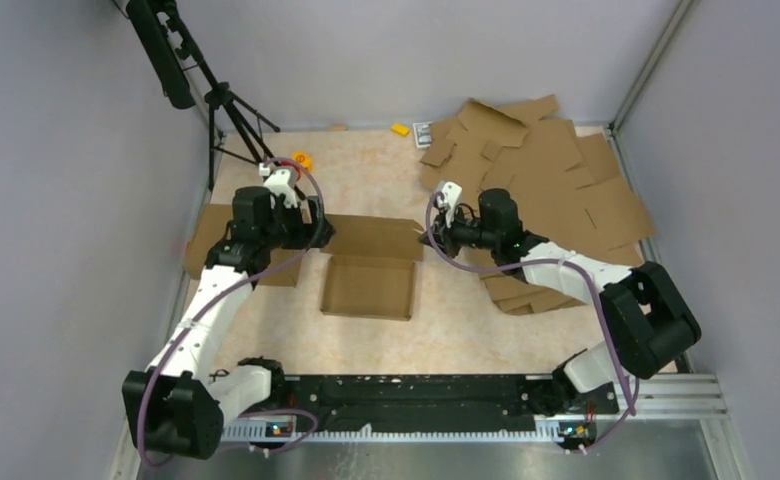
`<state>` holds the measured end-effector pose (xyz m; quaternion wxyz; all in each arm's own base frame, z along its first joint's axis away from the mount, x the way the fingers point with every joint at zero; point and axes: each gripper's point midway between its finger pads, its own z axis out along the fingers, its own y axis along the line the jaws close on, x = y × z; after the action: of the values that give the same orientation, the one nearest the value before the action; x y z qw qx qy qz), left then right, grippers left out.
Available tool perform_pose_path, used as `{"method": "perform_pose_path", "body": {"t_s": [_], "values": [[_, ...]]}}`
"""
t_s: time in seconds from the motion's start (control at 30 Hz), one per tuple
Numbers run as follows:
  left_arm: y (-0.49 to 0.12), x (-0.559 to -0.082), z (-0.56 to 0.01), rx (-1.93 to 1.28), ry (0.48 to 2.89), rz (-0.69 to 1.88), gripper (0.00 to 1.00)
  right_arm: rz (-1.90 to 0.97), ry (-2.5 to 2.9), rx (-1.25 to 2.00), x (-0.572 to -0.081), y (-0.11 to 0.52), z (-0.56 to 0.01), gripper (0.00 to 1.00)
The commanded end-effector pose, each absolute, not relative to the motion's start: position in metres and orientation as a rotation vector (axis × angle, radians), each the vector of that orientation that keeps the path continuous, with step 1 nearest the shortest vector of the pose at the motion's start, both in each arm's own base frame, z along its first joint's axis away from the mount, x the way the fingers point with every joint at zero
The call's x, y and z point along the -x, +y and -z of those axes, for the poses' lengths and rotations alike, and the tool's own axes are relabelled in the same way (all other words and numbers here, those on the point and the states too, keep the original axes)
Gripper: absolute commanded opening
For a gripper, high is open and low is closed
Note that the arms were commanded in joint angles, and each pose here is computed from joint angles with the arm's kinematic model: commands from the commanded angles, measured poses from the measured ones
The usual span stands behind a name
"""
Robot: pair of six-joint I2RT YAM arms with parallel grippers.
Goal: Fold the paper box
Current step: Close the paper box at the center of the board.
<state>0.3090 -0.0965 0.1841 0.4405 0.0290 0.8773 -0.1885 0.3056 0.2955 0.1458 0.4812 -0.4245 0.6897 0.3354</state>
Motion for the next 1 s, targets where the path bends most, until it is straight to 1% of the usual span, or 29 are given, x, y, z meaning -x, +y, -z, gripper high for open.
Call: {"method": "perform_pose_path", "body": {"t_s": [0.0,0.13,0.27,0.33,0.43,0.53,0.57,0.6,0.67,0.73,0.83,0.87,0.97], "values": [[-0.108,-0.333,-0.208,-0.149,2.051,0.581,0.90,-0.853,1.594,1.042,-0.314,0.303,-0.172,0.00],[-0.113,-0.335,-0.196,-0.146,2.122,0.659,0.88,-0.864,1.598,1.050,-0.314,0.305,-0.172,0.00],[-0.126,-0.337,-0.200,-0.179,2.081,0.810,0.87,-0.853,1.604,1.042,-0.317,0.304,-0.172,0.00],[-0.130,-0.335,-0.195,-0.172,2.107,0.858,0.83,-0.841,1.619,1.025,-0.321,0.304,-0.173,0.00],[-0.129,-0.332,-0.189,-0.137,2.151,0.864,0.74,-0.813,1.664,0.993,-0.330,0.302,-0.172,0.00],[-0.132,-0.331,-0.189,-0.092,2.136,0.901,0.53,-0.828,1.692,0.949,-0.335,0.305,-0.175,0.00],[-0.133,-0.332,-0.189,-0.065,2.134,0.909,0.48,-0.841,1.699,0.925,-0.337,0.306,-0.177,0.00],[-0.133,-0.333,-0.188,-0.045,2.133,0.904,0.45,-0.852,1.707,0.902,-0.338,0.307,-0.180,0.00],[-0.131,-0.333,-0.188,-0.027,2.131,0.855,0.45,-0.859,1.720,0.858,-0.340,0.308,-0.184,0.00],[-0.131,-0.331,-0.190,-0.028,2.122,0.802,0.49,-0.850,1.722,0.820,-0.340,0.309,-0.190,0.00],[-0.130,-0.329,-0.190,-0.024,2.133,0.755,0.49,-0.803,1.729,0.795,-0.343,0.308,-0.192,0.00],[-0.129,-0.328,-0.188,-0.019,2.146,0.735,0.50,-0.793,1.732,0.791,-0.344,0.307,-0.192,0.00],[-0.125,-0.326,-0.181,-0.010,2.171,0.691,0.58,-0.765,1.738,0.779,-0.345,0.304,-0.192,0.00]]}}
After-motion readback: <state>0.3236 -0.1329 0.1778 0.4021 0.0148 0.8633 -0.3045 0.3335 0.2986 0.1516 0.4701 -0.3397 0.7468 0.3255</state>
